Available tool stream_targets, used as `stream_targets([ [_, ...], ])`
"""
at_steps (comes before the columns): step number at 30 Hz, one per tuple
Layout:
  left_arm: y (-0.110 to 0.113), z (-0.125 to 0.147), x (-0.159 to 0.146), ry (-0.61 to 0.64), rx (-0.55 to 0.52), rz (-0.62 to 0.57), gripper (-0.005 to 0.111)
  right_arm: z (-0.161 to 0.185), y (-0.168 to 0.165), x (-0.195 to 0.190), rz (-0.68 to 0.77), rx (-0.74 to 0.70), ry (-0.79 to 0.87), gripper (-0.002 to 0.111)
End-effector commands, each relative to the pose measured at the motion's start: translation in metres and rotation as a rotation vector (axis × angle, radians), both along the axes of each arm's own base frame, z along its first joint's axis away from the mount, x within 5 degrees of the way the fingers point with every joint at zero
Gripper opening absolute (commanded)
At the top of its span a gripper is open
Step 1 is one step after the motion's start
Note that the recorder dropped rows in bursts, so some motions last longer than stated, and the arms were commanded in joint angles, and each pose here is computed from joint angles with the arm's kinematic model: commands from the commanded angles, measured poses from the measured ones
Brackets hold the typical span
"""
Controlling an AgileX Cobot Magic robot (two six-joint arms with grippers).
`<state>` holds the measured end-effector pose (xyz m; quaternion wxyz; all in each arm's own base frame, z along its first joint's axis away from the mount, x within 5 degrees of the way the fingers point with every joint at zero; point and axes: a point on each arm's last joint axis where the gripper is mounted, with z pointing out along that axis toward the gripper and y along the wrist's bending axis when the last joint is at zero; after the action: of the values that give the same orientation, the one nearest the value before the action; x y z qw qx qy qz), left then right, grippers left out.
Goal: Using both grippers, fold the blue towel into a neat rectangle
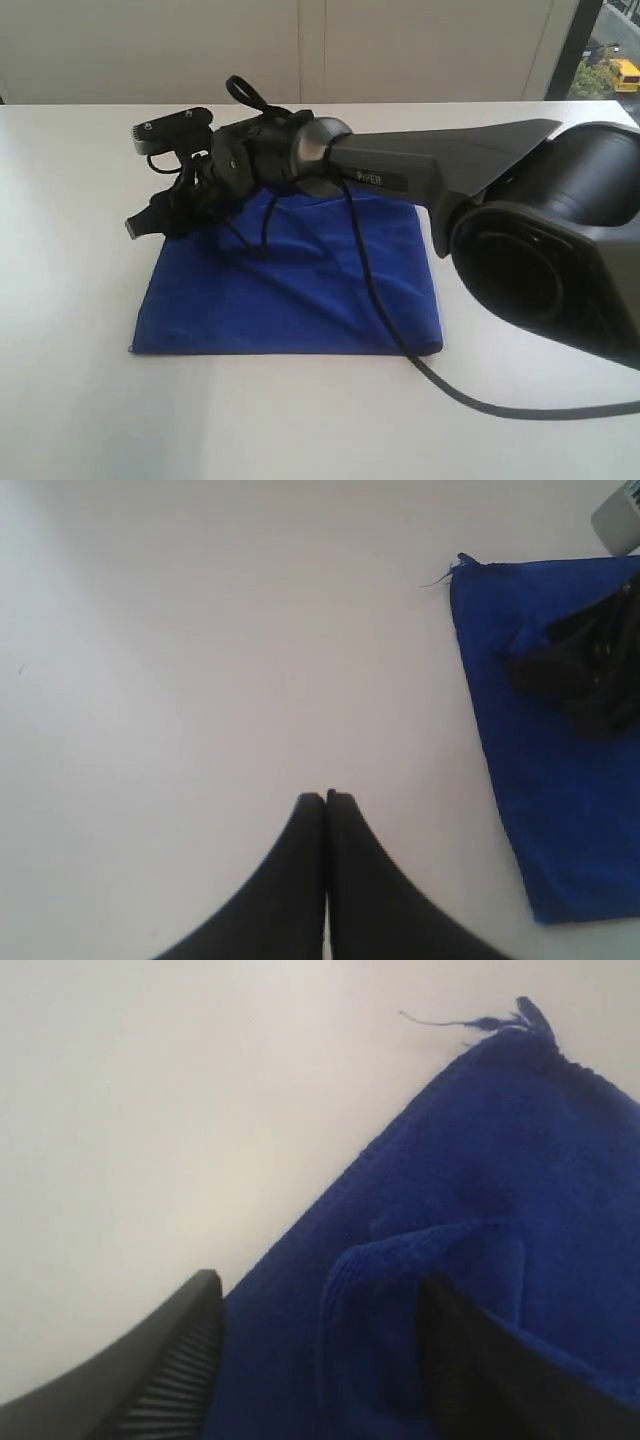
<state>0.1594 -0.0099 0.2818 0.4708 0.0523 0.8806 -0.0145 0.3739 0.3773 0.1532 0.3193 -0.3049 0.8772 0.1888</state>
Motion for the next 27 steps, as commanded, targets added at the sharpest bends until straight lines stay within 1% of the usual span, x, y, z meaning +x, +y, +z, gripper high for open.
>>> stream_targets([
  [1,0.000,-0.002,-0.002,0.004,-0.019,0.008,0.000,0.047,-0.001,-0.007,0.012,0.044,-0.041,0.060],
  [4,0.000,-0.002,-0.002,0.004,-0.019,0.008,0.000,0.076,-0.013,-0.013,0.036,-0.018,-0.060,0.060],
  [6,0.000,-0.002,-0.002,0.004,-0.019,0.008,0.000,0.088,-0.029,-0.012,0.044,-0.116,-0.076,0.057],
  [7,0.000,-0.002,-0.002,0.004,-0.019,0.008,0.000,0.091,-0.040,-0.008,0.038,-0.174,-0.075,0.054],
  [8,0.000,-0.002,-0.002,0.004,-0.019,0.008,0.000,0.090,-0.049,-0.006,0.029,-0.229,-0.051,0.049],
  [10,0.000,-0.002,-0.002,0.004,-0.019,0.008,0.000,0.084,-0.072,0.003,0.027,-0.343,-0.010,0.036],
  [11,0.000,-0.002,-0.002,0.004,-0.019,0.008,0.000,0.080,-0.081,0.008,0.032,-0.376,0.003,0.029],
  [13,0.000,-0.002,-0.002,0.004,-0.019,0.008,0.000,0.068,-0.106,0.022,0.003,-0.411,0.041,0.013],
  [15,0.000,-0.002,-0.002,0.004,-0.019,0.008,0.000,0.058,-0.130,0.035,-0.036,-0.424,0.062,0.001],
  [17,0.000,-0.002,-0.002,0.004,-0.019,0.008,0.000,0.048,-0.156,0.050,-0.092,-0.418,0.068,0.000],
  [21,0.000,-0.002,-0.002,0.004,-0.019,0.008,0.000,0.034,-0.199,0.071,-0.136,-0.407,0.035,0.000],
  [24,0.000,-0.002,-0.002,0.004,-0.019,0.008,0.000,0.027,-0.216,0.077,-0.129,-0.373,0.037,0.000],
  [27,0.000,-0.002,-0.002,0.004,-0.019,0.008,0.000,0.014,-0.224,0.083,-0.126,-0.327,0.055,0.000],
])
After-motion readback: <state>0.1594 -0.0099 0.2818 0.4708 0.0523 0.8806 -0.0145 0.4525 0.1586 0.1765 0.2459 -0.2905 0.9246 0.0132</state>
